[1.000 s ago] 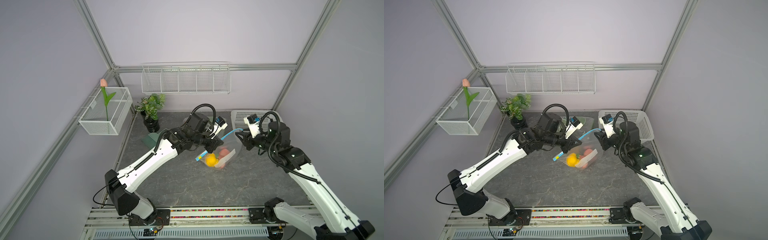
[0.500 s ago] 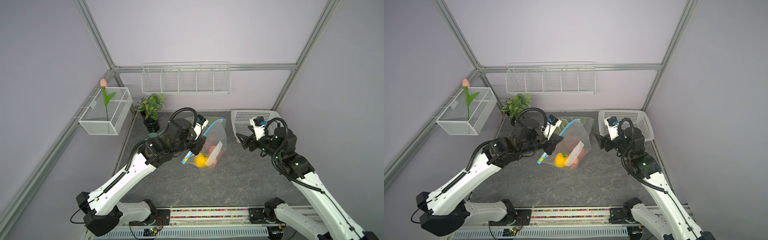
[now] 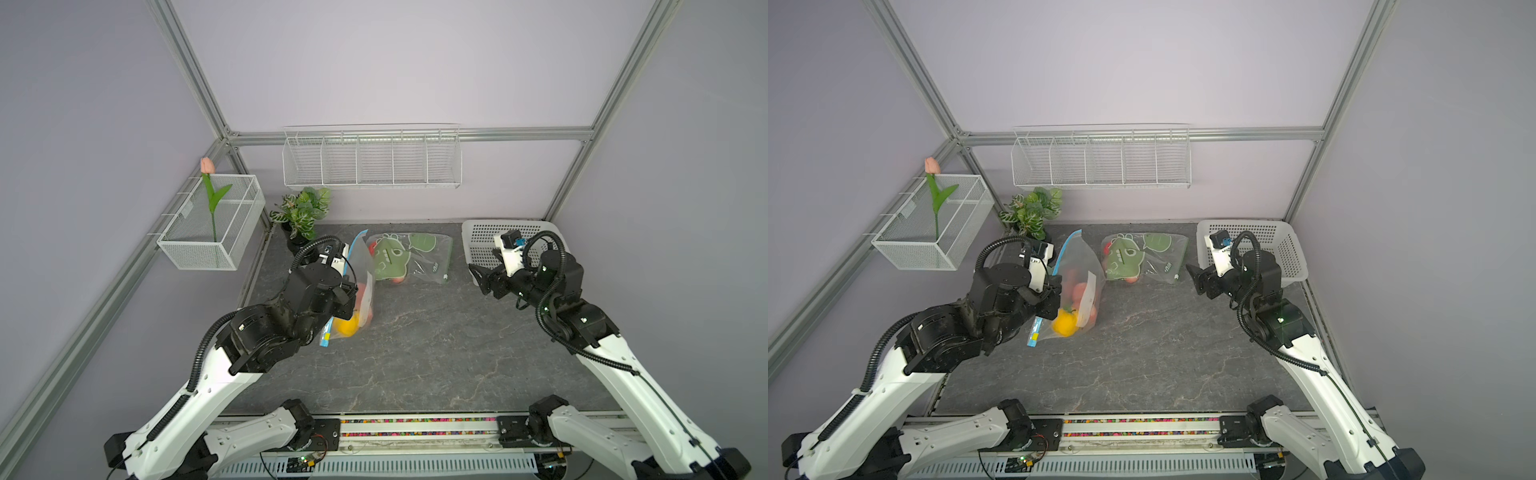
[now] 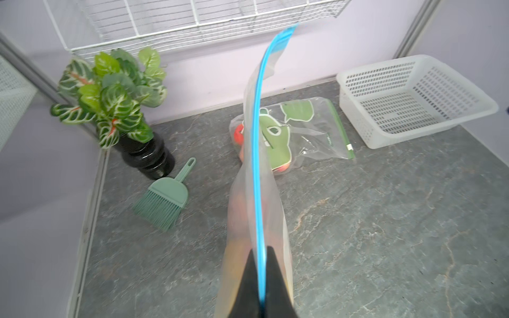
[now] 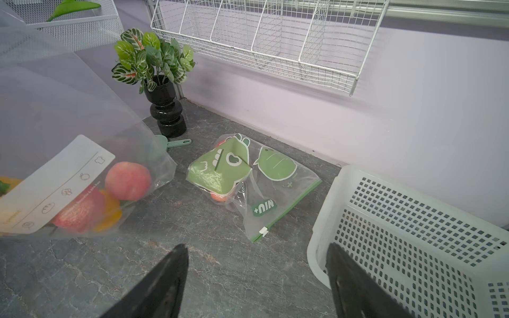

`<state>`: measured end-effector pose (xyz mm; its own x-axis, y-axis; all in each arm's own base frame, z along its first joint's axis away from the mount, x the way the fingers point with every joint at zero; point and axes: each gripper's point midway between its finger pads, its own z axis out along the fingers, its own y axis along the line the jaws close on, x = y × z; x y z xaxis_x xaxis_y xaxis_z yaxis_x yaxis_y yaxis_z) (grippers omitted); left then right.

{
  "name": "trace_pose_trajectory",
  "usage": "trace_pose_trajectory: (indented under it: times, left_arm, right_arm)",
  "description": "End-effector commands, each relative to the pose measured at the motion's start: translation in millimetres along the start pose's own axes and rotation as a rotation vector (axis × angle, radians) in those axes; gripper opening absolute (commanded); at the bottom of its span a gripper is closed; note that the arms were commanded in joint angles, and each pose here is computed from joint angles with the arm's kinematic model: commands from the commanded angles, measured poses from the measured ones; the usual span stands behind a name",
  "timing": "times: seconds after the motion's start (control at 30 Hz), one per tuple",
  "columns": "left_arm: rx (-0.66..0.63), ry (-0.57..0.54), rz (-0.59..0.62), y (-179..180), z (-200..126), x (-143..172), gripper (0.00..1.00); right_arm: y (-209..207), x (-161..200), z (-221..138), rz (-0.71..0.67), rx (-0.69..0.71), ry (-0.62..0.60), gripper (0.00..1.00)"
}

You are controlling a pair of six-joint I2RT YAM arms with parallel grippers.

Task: Place the peach in a zip-top bag and seal the zipper
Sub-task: Place the zipper food storage bag at the center of the board.

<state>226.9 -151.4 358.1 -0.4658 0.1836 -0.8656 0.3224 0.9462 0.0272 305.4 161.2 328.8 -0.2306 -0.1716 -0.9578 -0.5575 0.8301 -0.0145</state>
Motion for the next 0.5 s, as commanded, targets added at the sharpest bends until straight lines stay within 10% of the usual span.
trace_pose_trajectory:
  times: [0.0, 0.47]
  left_arm:
    - [-0.068, 0.047, -0.027, 5, 14, 18, 0.00]
    - [0.119, 0.195, -0.335, -86, 100, 57, 0.00]
  right_arm:
    - [0, -1, 4, 0.004, -0.003, -0.012, 0.82]
    - [-3, 10, 0, -0.005, 0.020, 0.010, 0.82]
